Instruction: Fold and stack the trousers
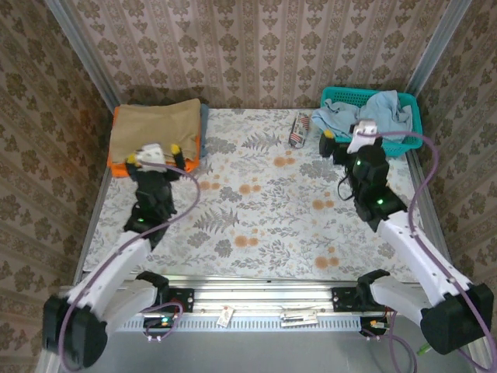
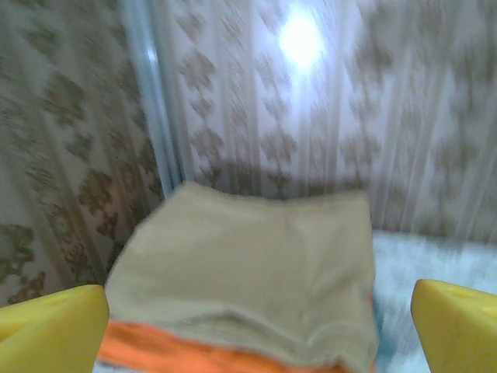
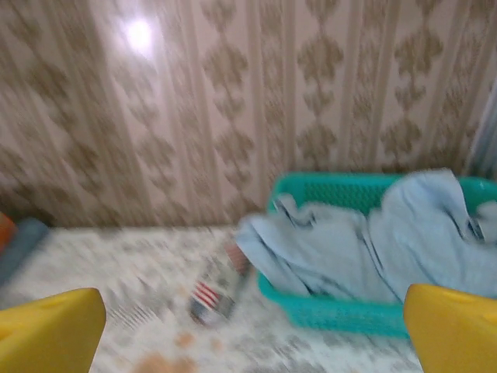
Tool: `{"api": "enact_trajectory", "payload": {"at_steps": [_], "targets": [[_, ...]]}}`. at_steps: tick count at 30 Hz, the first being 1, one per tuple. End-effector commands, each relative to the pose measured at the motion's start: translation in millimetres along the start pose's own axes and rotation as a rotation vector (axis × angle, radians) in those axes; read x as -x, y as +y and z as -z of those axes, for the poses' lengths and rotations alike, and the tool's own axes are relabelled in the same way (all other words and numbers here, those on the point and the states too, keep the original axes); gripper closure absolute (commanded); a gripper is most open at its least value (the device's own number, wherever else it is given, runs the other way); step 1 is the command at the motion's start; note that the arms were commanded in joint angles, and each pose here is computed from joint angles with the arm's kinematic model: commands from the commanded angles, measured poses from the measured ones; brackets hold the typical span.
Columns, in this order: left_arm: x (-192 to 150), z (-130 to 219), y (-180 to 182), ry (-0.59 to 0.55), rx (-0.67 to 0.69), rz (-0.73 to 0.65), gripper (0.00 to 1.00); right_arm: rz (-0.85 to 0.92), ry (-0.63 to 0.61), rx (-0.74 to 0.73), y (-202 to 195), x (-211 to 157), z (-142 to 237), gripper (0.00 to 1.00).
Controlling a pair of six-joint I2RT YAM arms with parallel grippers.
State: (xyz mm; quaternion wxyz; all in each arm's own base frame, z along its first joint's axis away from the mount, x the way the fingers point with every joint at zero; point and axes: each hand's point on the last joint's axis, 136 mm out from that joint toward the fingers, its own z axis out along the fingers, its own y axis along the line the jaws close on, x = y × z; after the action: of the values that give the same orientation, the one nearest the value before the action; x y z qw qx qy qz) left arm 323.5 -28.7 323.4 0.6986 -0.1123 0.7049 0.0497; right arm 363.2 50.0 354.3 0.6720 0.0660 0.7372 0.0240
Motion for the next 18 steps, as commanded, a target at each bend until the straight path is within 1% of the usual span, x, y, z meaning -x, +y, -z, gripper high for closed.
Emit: {"api": "enact_trajectory", "payload": {"at_steps": [1,2,3,4,5,6,7,9,10,11,12,14,16,18], "targets": [[-37.5,45.3,45.9,0.282,0.134,0.264,0.00,-0.187,0.280,-0.127,-21.2,-29.9,26.3,0.00],[-37.0,51.8,40.1,0.289,0.063,0.291,0.00,-0.255,0.286,-0.153,-25.5,-31.6,28.5,0.00],[-34.2,56.6,30.5,0.255,-0.041,0.304,0.00,-0.336,0.282,-0.157,-27.6,-34.4,28.8,0.00],[-36.4,63.4,25.9,0.223,-0.116,0.365,0.00,-0.376,0.276,-0.052,-17.1,-36.9,23.2,0.00],[-40.1,69.5,24.3,0.205,-0.163,0.429,0.00,-0.397,0.275,0.027,-8.4,-38.0,18.9,0.00],[-44.0,75.2,21.7,0.195,-0.217,0.482,0.00,-0.410,0.294,0.051,-5.3,-41.6,14.9,0.01],[-46.2,80.8,18.1,0.195,-0.269,0.501,0.00,-0.394,0.324,0.026,-7.1,-44.9,10.1,0.03],[-55.9,88.3,14.2,0.267,-0.305,0.512,0.03,-0.336,0.393,-0.036,-12.2,-53.7,-2.3,0.02],[-61.3,91.3,8.2,0.308,-0.335,0.500,0.03,-0.300,0.428,-0.084,-16.4,-58.4,-13.8,0.02],[-67.2,93.3,2.2,0.352,-0.361,0.488,0.04,-0.271,0.458,-0.096,-16.9,-62.3,-24.0,0.02],[-75.0,95.8,-5.8,0.409,-0.394,0.482,0.05,-0.231,0.493,-0.094,-14.6,-67.3,-38.2,0.05],[-89.5,101.4,-25.5,0.523,-0.480,0.488,0.09,-0.168,0.575,-0.178,-22.7,-83.5,-66.1,0.05],[-103.5,107.6,-43.6,0.617,-0.563,0.498,0.09,-0.137,0.612,-0.264,-35.2,-91.5,-90.3,0.04],[-116.1,114.8,-55.3,0.691,-0.609,0.491,0.10,-0.147,0.622,-0.314,-46.2,-96.9,-113.7,0.03]]}}
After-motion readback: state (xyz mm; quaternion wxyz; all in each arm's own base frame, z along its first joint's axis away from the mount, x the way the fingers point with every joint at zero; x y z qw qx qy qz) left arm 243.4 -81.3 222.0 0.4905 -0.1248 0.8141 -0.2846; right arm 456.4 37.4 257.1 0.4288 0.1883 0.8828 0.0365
